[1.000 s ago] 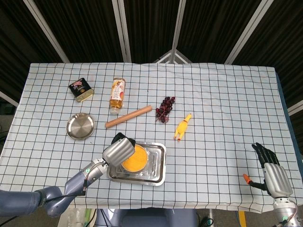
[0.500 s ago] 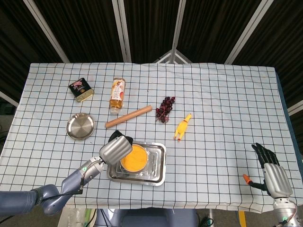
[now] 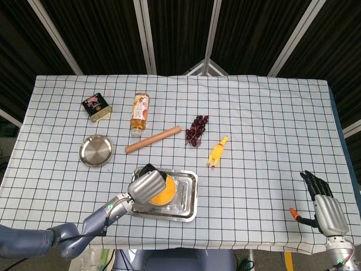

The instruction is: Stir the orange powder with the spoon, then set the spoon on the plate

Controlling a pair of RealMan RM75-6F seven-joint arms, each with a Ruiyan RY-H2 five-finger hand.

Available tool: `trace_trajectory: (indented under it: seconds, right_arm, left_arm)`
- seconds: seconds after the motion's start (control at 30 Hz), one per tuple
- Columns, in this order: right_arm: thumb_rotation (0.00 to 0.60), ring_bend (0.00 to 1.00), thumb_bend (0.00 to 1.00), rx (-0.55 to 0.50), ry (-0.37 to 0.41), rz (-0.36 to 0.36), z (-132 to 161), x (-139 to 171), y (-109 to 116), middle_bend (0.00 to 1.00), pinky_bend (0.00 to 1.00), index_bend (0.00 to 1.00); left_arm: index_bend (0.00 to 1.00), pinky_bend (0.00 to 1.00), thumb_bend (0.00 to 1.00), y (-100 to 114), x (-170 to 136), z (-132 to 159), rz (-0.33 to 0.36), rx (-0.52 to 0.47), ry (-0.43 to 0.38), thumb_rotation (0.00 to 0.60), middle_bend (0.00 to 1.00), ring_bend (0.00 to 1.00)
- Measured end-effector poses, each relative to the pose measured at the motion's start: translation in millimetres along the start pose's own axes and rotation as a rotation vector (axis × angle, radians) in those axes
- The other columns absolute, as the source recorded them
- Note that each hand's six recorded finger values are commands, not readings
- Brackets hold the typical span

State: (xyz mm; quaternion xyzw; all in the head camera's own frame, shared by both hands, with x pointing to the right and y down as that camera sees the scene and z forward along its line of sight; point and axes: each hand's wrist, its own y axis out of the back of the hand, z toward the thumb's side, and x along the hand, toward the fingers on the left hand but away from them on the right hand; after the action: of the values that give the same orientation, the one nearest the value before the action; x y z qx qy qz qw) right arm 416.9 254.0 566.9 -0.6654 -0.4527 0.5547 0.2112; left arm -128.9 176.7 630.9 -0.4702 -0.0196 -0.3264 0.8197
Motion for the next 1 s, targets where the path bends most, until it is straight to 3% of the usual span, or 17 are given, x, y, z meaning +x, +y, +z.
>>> trace_trajectory:
  seconds: [0.33,1.0]
  right_arm:
    - [0.600,0.00,0.32,-0.003,-0.001,0.000,0,0,0,0.00,0.00,0.00]
    - [0.600,0.00,0.32,0.001,0.002,0.002,0,0,0,0.00,0.00,0.00]
  left_arm:
    - [0.82,1.00,0.59,12,15,10,0.013,-0.002,0.043,0.600,1.00,1.00]
    - [0.82,1.00,0.59,18,21,-2,0.035,-0.019,0.110,0.600,1.00,1.00]
